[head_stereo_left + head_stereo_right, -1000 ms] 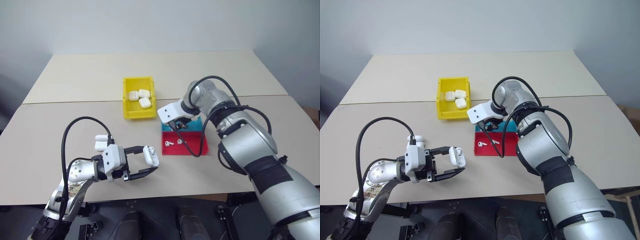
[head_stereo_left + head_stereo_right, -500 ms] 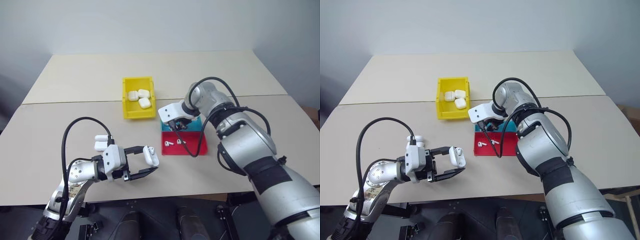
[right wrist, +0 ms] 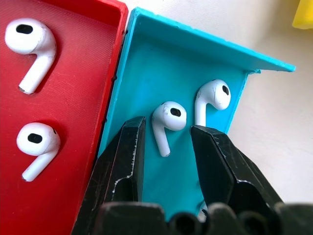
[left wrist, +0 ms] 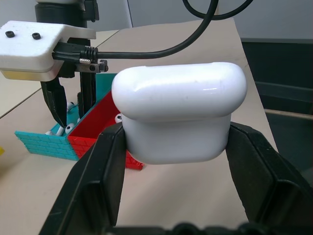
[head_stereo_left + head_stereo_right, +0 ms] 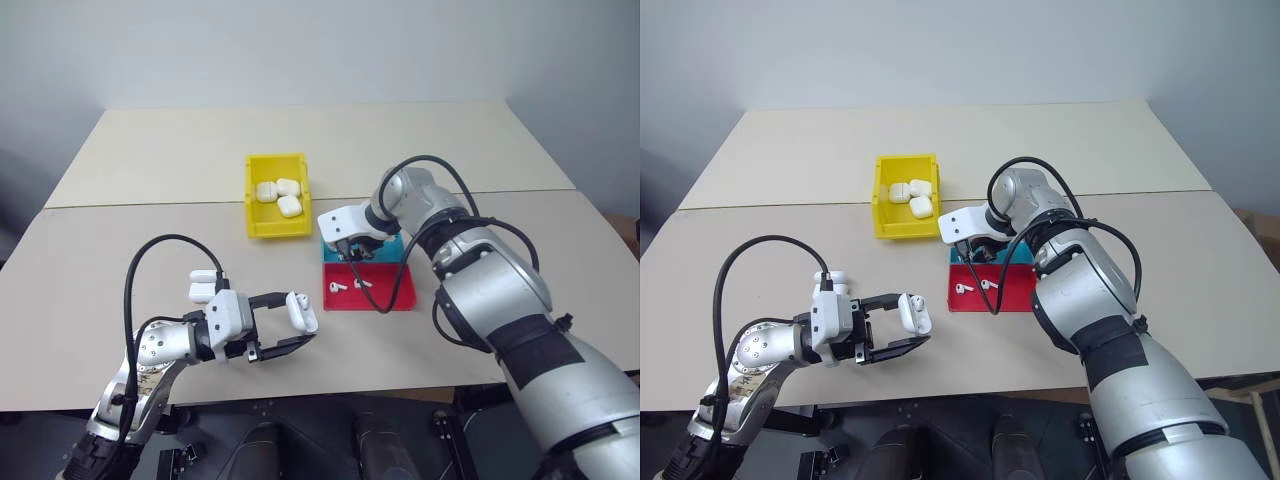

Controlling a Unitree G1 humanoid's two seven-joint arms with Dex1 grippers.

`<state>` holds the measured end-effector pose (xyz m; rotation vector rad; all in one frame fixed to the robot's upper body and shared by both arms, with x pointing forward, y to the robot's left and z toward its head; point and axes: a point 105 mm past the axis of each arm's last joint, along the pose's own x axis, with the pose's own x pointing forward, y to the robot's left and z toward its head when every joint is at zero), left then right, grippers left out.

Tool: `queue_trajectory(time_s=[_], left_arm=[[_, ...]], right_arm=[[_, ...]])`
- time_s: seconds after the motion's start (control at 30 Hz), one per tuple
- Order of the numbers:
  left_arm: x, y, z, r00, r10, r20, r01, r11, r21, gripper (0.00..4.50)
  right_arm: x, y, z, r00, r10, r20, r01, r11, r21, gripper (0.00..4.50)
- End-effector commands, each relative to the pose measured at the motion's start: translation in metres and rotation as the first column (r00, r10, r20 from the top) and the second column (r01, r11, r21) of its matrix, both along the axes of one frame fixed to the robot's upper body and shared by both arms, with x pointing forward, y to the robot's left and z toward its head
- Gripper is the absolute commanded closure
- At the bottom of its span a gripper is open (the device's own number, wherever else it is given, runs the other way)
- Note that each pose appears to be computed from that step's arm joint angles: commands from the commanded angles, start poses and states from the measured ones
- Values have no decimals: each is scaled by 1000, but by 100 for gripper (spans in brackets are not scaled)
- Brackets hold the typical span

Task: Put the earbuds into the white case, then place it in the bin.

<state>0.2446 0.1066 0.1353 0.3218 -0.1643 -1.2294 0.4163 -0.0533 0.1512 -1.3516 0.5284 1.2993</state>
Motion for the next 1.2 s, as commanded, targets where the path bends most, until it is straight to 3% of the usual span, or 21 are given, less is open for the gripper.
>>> queue_trajectory(time_s=[0.03, 0.8, 0.93, 1.2], left_arm=[[-5, -3, 12, 998, -15, 60, 16, 1000, -19, 174], [-6, -4, 11, 998, -14, 65, 15, 1000, -16, 174], [-6, -4, 11, 998, -16, 64, 17, 1000, -16, 174], [-5, -4, 11, 998, -15, 62, 16, 1000, -18, 174]], right_arm=[[-1, 5, 4, 1000, -7, -20, 8, 999, 48, 260], [-1, 4, 0, 999, 43, 22, -43, 999, 4, 260], [-1, 4, 0, 998, 58, 25, -58, 998, -3, 341], [1, 2, -2, 998, 44, 37, -44, 999, -6, 341]])
